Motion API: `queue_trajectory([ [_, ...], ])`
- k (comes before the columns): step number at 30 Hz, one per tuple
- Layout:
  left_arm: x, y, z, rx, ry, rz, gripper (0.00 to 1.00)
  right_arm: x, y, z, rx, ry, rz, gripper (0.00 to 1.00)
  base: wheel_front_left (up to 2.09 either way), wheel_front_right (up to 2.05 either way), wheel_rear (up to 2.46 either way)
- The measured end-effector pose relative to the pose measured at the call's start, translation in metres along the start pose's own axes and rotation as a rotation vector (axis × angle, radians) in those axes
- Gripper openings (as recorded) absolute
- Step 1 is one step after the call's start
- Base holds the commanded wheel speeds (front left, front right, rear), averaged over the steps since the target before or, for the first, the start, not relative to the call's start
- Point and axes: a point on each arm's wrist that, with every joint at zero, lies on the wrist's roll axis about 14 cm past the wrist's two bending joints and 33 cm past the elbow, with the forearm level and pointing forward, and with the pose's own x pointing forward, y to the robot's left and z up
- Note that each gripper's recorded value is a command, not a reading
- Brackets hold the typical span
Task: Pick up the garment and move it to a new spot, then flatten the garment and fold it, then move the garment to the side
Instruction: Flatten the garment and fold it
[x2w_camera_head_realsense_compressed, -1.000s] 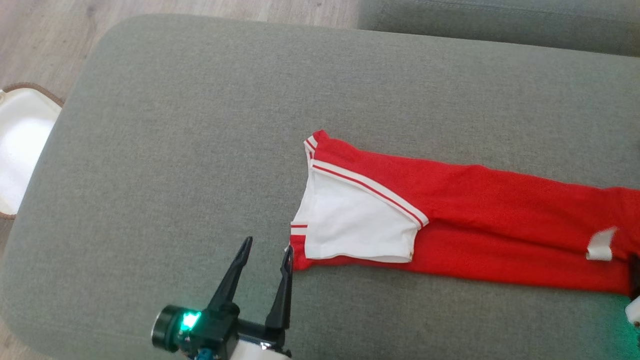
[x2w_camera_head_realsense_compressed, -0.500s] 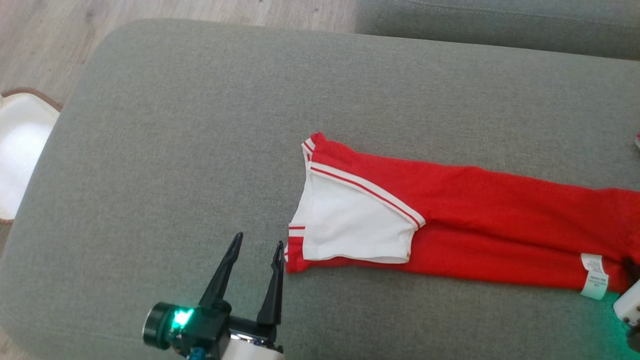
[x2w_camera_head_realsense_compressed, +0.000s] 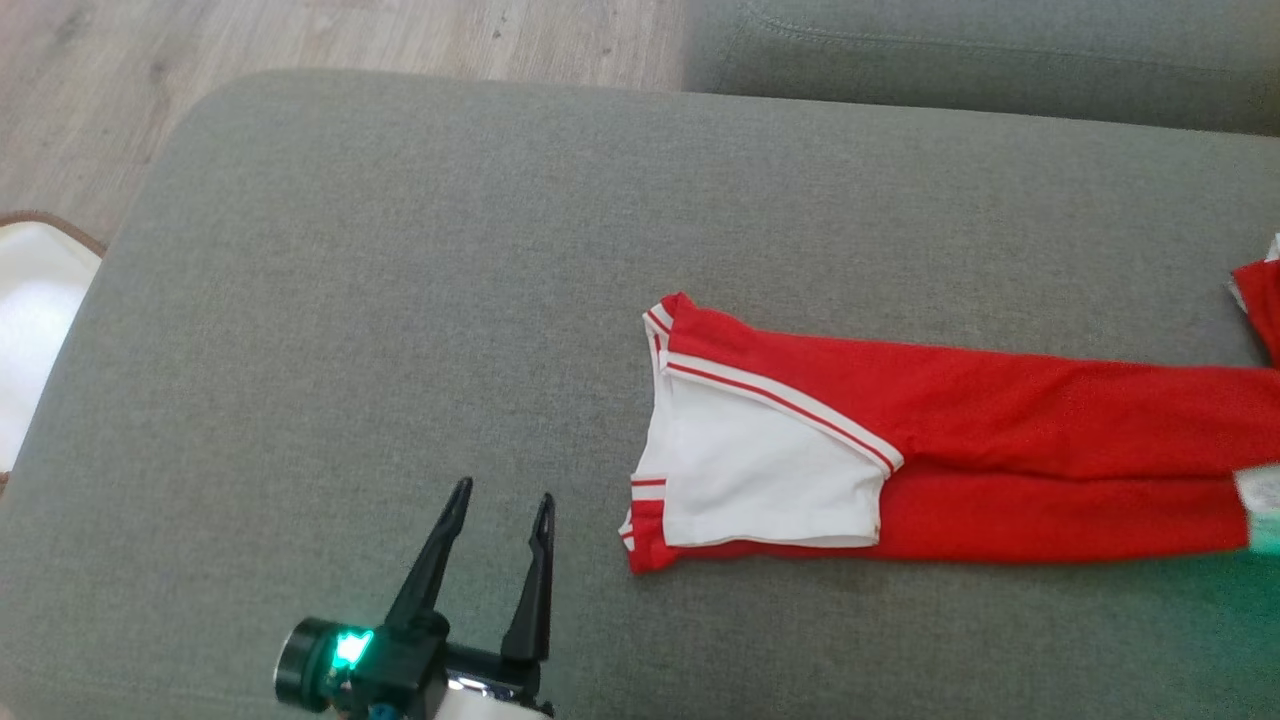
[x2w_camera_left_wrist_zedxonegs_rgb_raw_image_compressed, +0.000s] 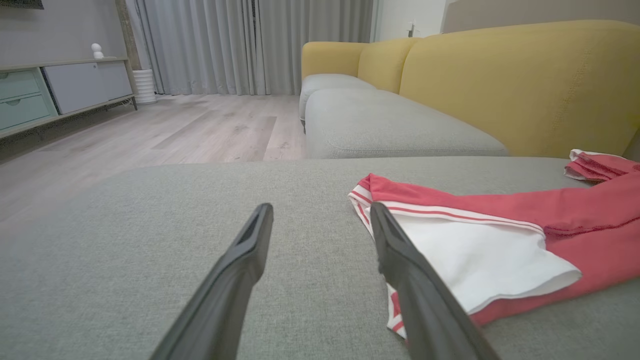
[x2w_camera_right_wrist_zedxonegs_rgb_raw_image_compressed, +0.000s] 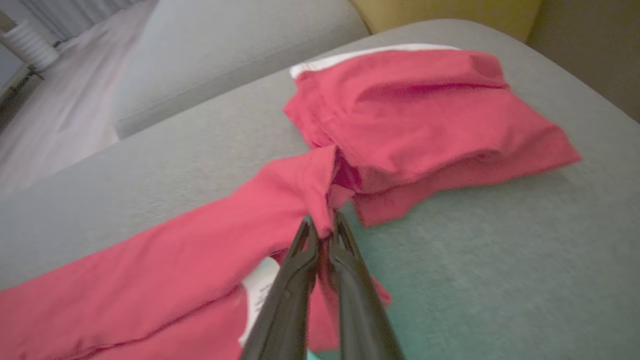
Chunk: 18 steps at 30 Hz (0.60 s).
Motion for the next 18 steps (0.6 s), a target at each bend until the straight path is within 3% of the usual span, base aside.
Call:
queue_trajectory([
  [6,-0.004,-0.005,-0.003,-0.005,0.008,-0.021,1.00,-0.007,0.078,0.013,-0.054,-0.060,0.210,0.00,0.00,0.00,0.00],
  [12,-0.008,-0.003,-0.002,-0.001,0.001,-0.018,1.00,-0.016,0.173,0.001,-0.116,-0.035,0.456,0.00,0.00,0.00,0.00],
  [13,-0.008,-0.003,-0.002,-0.001,0.001,-0.018,1.00,-0.016,0.173,0.001,-0.116,-0.035,0.456,0.00,0.00,0.00,0.00],
  [18,-0.013,0.000,-0.001,0.001,-0.003,-0.010,1.00,-0.026,0.241,-0.022,-0.143,0.026,0.631,0.00,0.00,0.00,0.00],
])
